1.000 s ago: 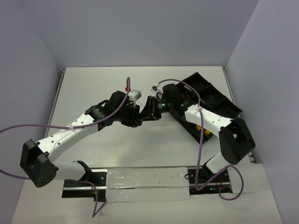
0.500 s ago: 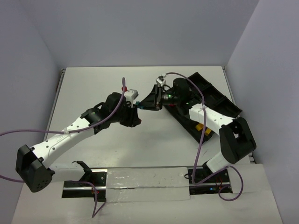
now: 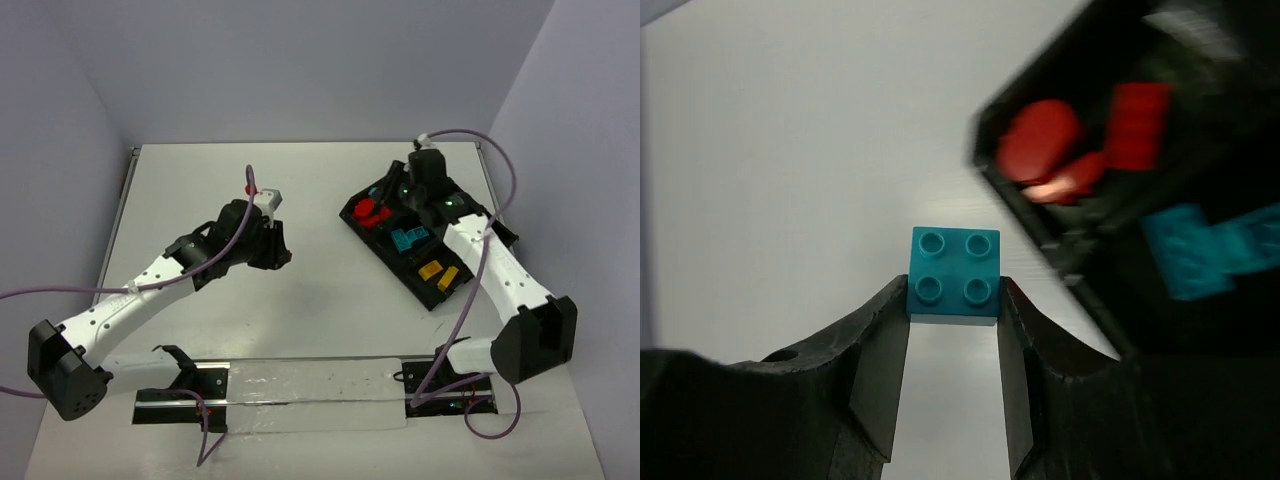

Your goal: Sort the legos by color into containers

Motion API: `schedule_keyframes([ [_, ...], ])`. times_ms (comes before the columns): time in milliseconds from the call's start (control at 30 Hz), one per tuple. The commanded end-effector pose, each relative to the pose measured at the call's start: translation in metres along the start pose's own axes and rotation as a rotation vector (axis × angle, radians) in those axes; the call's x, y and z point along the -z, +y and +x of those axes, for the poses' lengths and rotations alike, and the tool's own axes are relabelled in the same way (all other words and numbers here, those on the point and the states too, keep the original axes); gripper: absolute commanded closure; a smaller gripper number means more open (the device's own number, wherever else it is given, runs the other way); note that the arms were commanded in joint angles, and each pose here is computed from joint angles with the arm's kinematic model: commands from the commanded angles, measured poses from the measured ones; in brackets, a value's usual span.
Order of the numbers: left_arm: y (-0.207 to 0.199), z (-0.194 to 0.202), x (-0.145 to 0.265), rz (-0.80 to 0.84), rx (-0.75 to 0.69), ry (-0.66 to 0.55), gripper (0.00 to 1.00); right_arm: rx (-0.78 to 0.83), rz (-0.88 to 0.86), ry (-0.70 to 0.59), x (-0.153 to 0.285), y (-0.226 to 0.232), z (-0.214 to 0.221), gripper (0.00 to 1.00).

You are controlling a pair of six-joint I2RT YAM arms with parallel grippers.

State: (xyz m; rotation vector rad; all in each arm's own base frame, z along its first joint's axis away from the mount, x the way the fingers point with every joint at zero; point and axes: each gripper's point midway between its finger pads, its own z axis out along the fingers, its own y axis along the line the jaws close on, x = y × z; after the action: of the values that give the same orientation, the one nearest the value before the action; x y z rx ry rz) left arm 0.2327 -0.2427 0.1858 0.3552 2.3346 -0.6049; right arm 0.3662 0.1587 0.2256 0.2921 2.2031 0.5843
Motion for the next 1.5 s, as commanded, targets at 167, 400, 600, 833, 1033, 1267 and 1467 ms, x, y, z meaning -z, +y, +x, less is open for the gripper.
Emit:
schedule_keyframes([
  [167,0.006,-0.026,-0.004,-0.042,0.075,-0.047,1.00,0.141,0.451,0.052,0.023,-0.128,0.018,1.00],
  [400,0.003,-0.037,-0.009,-0.062,0.110,-0.036,1.00,0.125,0.455,0.078,0.017,-0.141,0.025,1.00],
  [600,-0.012,-0.052,-0.019,-0.032,0.147,-0.018,1.00,0.116,0.461,0.087,0.009,-0.149,0.024,0.98],
  [833,-0.022,-0.070,-0.027,-0.016,0.150,-0.029,1.00,0.100,0.450,0.104,-0.005,-0.153,0.027,0.90],
  [1033,-0.029,-0.082,-0.027,-0.009,0.161,-0.039,1.00,0.095,0.440,0.114,-0.010,-0.153,0.030,0.89],
  [1267,-0.034,-0.087,-0.033,0.006,0.160,-0.024,1.00,0.094,0.447,0.114,-0.009,-0.156,0.033,0.89],
  [1467,-0.044,-0.100,-0.041,0.029,0.182,-0.036,1.00,0.091,0.445,0.118,-0.011,-0.156,0.034,0.89],
])
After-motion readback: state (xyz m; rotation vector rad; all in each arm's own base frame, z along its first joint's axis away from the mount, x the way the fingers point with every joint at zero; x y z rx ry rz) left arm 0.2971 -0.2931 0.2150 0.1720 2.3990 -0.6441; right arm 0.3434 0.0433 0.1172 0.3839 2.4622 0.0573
